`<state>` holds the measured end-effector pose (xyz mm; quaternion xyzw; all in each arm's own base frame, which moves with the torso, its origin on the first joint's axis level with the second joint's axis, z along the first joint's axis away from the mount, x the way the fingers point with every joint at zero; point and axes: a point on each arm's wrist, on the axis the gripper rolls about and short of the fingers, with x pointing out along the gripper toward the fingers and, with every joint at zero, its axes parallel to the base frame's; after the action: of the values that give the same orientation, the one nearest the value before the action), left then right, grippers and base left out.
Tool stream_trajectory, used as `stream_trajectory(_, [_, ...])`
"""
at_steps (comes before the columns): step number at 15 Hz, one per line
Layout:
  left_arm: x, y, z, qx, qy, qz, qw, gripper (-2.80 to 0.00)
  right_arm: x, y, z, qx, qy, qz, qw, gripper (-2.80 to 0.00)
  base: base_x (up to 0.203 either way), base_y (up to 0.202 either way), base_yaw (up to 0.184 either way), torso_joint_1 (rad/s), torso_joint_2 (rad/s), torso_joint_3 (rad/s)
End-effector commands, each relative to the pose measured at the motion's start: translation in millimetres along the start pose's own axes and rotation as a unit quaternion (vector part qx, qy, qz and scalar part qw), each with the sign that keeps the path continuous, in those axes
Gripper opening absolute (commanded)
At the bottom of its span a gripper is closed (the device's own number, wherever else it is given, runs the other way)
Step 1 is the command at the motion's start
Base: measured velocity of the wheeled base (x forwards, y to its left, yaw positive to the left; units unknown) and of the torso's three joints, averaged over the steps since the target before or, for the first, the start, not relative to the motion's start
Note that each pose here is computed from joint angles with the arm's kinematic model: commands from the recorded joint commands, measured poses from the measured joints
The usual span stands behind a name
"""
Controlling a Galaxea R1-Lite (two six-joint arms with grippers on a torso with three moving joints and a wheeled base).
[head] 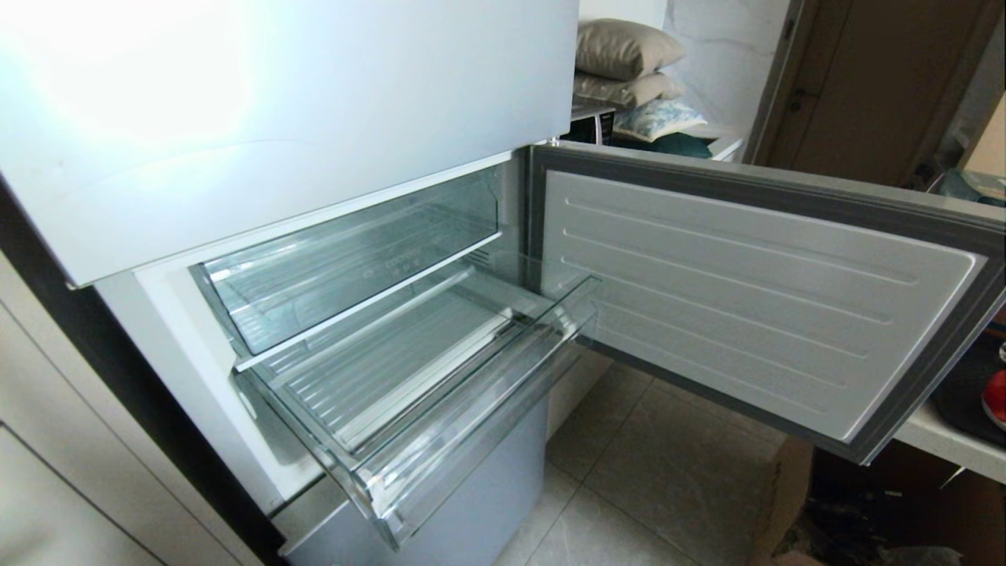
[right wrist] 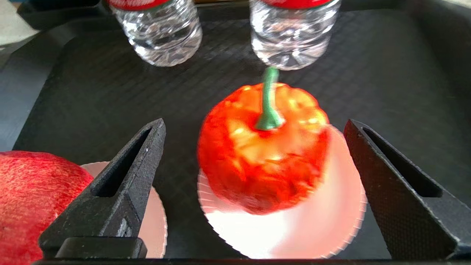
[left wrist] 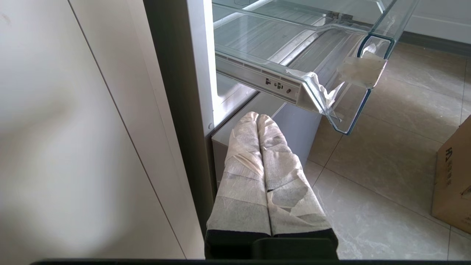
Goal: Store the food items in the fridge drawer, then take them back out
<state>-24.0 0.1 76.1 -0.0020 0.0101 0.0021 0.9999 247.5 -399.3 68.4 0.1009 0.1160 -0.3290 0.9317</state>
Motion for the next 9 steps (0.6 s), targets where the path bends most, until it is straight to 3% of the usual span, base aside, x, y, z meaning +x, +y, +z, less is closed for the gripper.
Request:
stream_trajectory(1, [0.0, 0.0, 0.0, 0.0, 0.0, 0.0, 1.0, -2.8, 3.7, 2.6, -2.1, -0.001, 0.0, 0.004, 1.0, 0.0, 0.0, 0.0, 0.0, 0.0, 0.0, 0.0])
stream_trajectory(9, [0.0, 0.0, 0.0, 0.0, 0.0, 0.0, 1.0, -2.8, 12.4, 1.8, -12.8, 0.002, 0.008, 0.008, 1.0, 0.0, 0.0, 0.0, 0.0, 0.0, 0.0, 0.0])
